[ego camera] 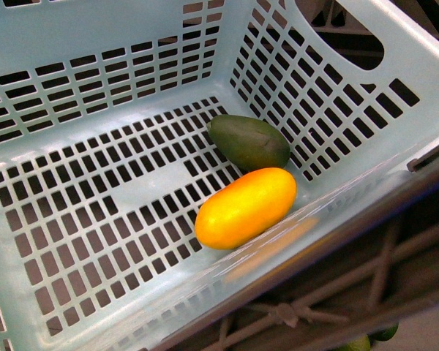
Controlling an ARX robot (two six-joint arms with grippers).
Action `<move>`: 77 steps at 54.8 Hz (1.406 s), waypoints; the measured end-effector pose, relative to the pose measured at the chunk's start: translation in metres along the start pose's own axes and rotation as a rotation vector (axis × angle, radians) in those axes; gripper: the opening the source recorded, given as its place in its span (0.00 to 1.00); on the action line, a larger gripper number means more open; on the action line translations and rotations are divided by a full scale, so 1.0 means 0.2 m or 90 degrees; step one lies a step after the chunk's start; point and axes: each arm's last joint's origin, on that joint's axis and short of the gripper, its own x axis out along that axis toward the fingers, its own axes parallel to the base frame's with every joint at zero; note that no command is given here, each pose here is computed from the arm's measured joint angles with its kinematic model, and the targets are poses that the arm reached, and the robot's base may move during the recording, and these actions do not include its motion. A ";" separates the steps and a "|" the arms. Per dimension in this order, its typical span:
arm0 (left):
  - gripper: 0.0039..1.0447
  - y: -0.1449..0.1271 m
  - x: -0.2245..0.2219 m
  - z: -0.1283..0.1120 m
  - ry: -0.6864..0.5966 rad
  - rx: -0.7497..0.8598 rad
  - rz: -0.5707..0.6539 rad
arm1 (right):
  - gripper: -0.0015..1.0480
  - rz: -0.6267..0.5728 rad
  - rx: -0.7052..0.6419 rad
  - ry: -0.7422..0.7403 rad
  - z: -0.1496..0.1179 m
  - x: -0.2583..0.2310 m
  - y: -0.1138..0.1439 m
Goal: Pick mango and avocado into basket
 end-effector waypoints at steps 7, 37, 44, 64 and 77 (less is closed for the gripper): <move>0.03 0.00 0.00 0.00 0.000 0.000 0.000 | 0.02 0.000 0.000 0.000 0.00 -0.01 0.00; 0.03 0.00 0.00 0.00 0.000 0.000 0.000 | 0.32 -0.001 -0.001 0.004 -0.01 -0.07 0.00; 0.03 0.00 0.00 0.00 0.000 0.000 0.000 | 0.56 -0.001 -0.001 0.004 -0.01 -0.07 0.00; 0.03 0.00 0.00 0.00 0.000 0.000 0.000 | 0.91 -0.001 -0.001 0.004 -0.01 -0.07 0.00; 0.03 0.00 0.00 0.00 -0.015 -0.011 0.014 | 0.92 -0.001 -0.001 0.004 -0.01 -0.07 0.00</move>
